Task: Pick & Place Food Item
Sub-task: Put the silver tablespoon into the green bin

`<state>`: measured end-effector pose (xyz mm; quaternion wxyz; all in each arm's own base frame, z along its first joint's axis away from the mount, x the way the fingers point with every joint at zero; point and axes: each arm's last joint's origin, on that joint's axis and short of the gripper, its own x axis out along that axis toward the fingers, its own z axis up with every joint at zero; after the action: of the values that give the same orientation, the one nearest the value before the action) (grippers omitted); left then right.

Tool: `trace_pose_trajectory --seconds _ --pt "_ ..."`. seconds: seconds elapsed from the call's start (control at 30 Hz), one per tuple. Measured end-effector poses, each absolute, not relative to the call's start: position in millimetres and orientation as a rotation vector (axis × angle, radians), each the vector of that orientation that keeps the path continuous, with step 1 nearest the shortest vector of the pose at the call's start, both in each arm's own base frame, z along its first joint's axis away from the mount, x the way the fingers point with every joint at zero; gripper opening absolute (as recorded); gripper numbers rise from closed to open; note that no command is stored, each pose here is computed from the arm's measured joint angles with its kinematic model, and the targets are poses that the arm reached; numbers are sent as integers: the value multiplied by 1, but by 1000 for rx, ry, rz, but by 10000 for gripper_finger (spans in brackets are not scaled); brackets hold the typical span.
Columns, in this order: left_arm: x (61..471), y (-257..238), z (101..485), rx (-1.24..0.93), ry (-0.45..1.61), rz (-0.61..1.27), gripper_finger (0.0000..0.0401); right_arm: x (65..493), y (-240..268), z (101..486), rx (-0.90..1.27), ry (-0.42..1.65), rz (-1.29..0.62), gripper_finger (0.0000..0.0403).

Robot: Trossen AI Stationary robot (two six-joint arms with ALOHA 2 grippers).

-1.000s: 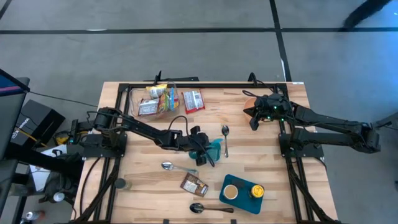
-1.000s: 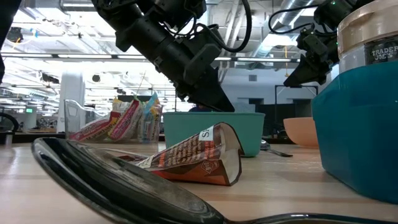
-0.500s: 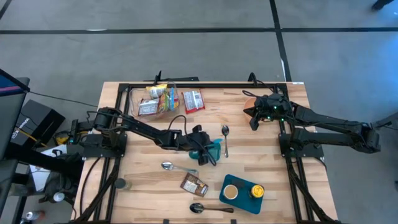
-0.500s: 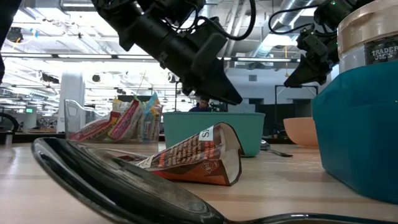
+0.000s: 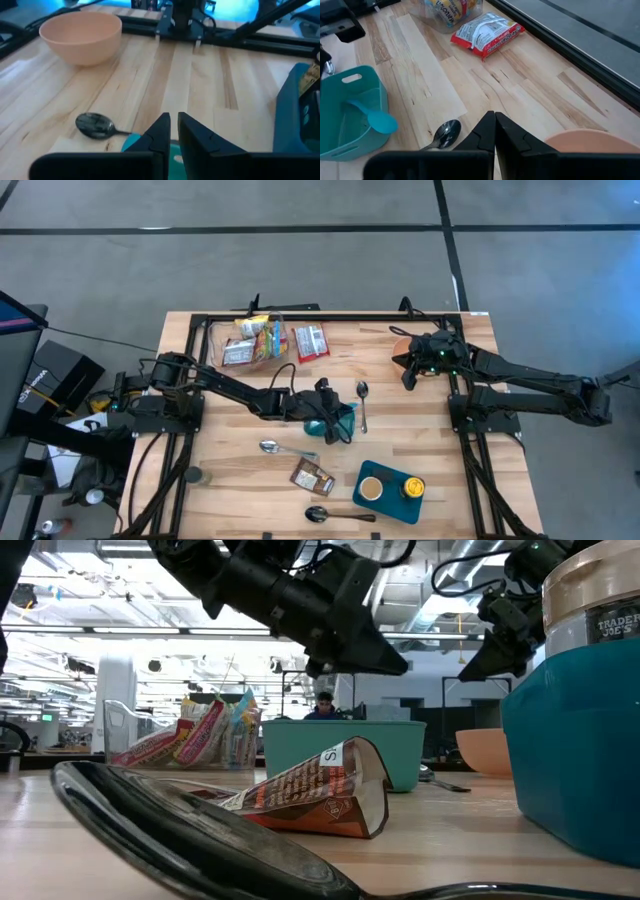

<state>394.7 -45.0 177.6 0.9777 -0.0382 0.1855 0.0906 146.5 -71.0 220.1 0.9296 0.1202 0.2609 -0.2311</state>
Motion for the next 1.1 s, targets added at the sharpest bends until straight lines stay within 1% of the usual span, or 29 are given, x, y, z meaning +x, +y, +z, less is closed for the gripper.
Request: trace_pose_trajectory --seconds 0.4,0.6,0.77,1.1 --pt "395 -58 183 -89 311 148 2 146 -71 219 248 542 -473 0" --pt "394 -71 186 -90 288 113 3 146 -71 219 248 542 -474 0" --pt "392 -81 185 -84 297 88 1 146 -71 219 248 542 -473 0" --pt "385 -96 179 -57 380 53 2 146 -71 219 248 542 -474 0"
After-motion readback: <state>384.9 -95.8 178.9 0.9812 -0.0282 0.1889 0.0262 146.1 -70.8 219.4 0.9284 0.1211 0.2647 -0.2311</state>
